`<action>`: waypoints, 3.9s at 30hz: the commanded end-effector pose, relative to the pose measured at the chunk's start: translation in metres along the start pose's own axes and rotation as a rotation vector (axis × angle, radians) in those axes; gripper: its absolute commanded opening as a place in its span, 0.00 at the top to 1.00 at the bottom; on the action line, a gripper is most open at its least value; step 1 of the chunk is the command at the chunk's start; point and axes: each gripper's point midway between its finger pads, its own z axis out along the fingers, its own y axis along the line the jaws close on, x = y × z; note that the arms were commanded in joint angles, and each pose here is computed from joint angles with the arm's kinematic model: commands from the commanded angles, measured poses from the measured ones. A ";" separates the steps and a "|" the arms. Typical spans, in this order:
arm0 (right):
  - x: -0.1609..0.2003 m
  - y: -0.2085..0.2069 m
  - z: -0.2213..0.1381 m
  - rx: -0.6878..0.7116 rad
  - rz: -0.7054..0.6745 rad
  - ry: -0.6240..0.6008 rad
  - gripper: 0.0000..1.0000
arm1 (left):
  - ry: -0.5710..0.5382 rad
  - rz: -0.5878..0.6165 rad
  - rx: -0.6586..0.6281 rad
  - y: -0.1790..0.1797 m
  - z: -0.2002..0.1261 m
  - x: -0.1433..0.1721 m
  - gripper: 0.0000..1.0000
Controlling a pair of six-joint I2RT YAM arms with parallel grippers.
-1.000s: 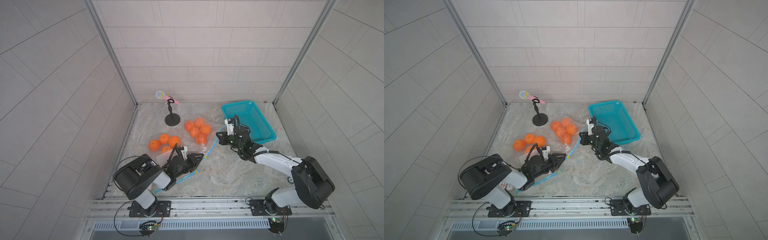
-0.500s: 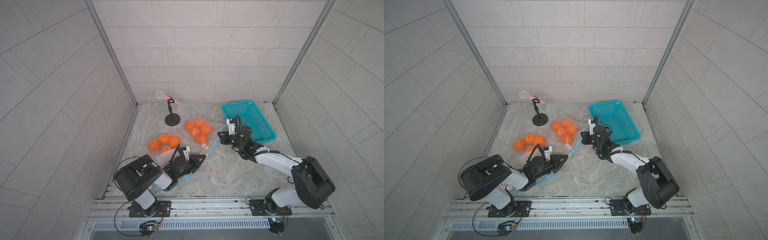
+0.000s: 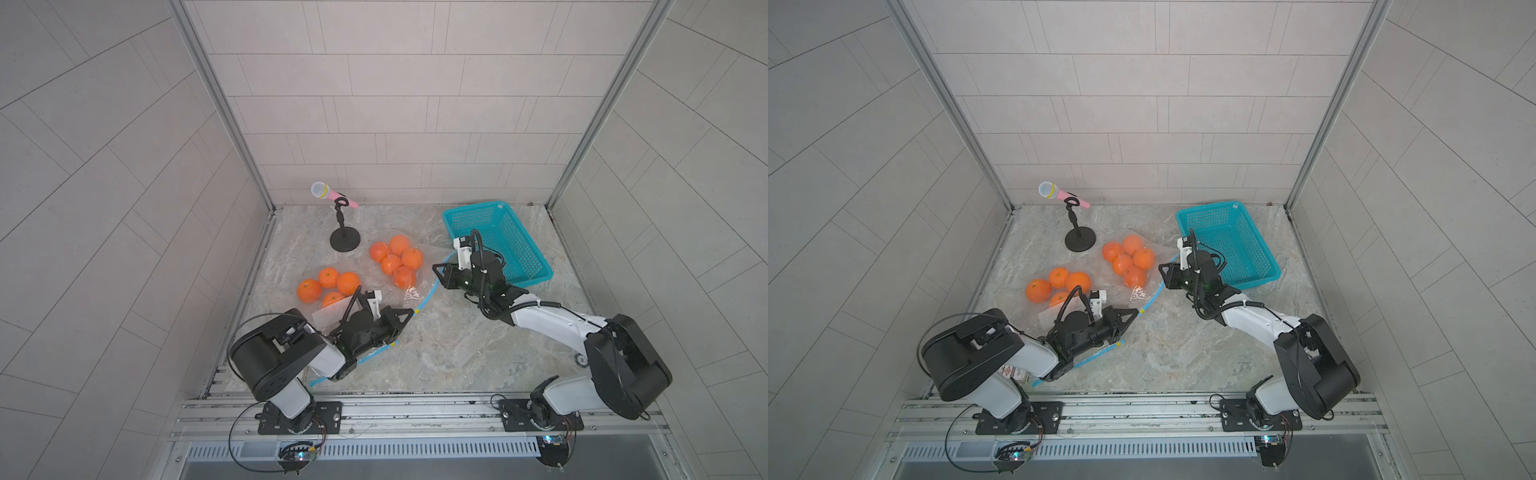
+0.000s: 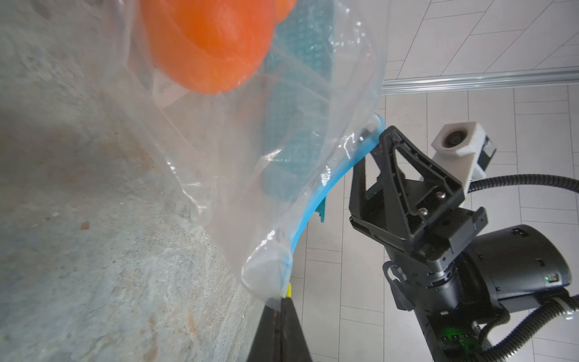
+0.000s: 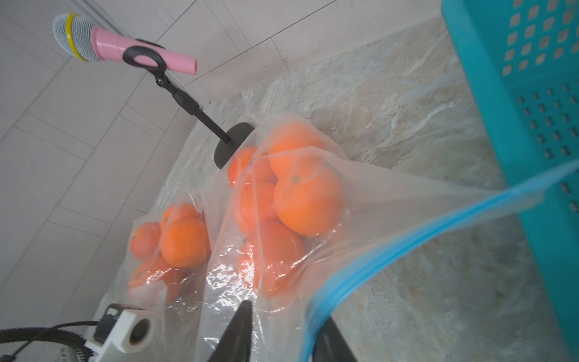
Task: Open the zip-top bag and take out the orange
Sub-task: Pick up the zipper food storage bag at the center of the board, then unzip the zipper on the zipper food storage bag.
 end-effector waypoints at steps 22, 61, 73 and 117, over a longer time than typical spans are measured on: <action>0.069 0.044 -0.093 -0.090 -0.936 -0.117 0.40 | 0.095 0.041 0.119 -0.040 0.021 0.002 1.00; 0.116 0.114 -0.020 -0.099 -1.979 -0.366 0.55 | 0.096 -0.076 0.148 -0.037 -0.038 -0.044 1.00; 0.097 0.114 -0.003 -0.084 -1.925 -0.398 0.59 | 0.098 -0.077 0.140 -0.034 -0.037 -0.044 1.00; 0.097 0.098 0.009 -0.069 -1.898 -0.280 1.00 | 0.134 -0.116 0.181 -0.047 -0.048 -0.035 1.00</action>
